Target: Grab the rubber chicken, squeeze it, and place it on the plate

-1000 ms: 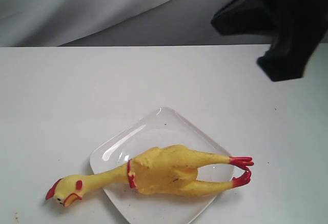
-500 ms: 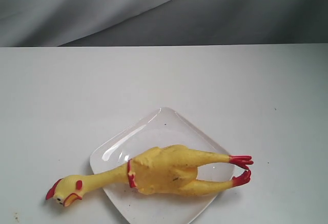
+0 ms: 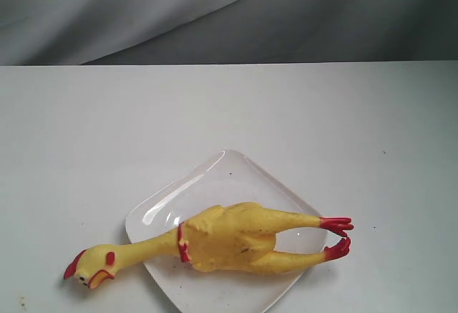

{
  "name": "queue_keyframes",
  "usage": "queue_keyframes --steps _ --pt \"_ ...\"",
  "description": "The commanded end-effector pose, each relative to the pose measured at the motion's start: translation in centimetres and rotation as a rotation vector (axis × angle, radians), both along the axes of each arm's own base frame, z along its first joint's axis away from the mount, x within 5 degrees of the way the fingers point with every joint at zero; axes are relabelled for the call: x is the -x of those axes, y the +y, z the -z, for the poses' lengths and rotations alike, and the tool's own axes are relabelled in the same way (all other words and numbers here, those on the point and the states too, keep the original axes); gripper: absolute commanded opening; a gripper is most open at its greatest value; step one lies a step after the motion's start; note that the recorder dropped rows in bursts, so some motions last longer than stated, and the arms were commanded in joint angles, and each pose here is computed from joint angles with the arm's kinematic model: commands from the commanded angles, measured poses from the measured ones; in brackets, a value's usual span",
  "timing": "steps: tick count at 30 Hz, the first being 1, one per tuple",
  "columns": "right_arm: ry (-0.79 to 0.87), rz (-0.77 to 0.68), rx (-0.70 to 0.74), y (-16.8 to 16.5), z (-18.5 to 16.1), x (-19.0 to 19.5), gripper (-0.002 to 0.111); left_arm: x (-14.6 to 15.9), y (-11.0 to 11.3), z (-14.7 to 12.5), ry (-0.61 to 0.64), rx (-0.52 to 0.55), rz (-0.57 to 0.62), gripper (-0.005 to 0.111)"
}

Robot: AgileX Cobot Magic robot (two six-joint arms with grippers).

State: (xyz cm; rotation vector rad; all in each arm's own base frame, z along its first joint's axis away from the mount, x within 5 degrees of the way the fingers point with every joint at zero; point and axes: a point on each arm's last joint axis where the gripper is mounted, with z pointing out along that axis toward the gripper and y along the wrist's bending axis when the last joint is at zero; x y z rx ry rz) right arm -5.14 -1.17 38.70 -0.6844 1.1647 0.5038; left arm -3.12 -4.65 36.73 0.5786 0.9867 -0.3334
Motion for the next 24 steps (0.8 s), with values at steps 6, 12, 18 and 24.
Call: queue_keyframes --steps 6,12,18,24 --pt "0.027 -0.013 0.003 0.2 0.3 -0.1 0.000 0.0 0.0 0.1 0.009 0.013 0.005 0.000" --pt "0.024 -0.012 0.003 0.2 0.3 -0.1 0.000 0.0 0.0 0.1 0.009 0.013 0.005 0.000" --pt "-0.044 0.102 0.024 -0.5 0.0 -0.7 0.000 0.0 0.0 0.1 0.009 0.013 0.005 0.000" --pt "0.091 0.359 -0.054 -1.1 1.1 -2.3 0.000 0.0 0.0 0.1 0.009 0.013 0.005 0.000"
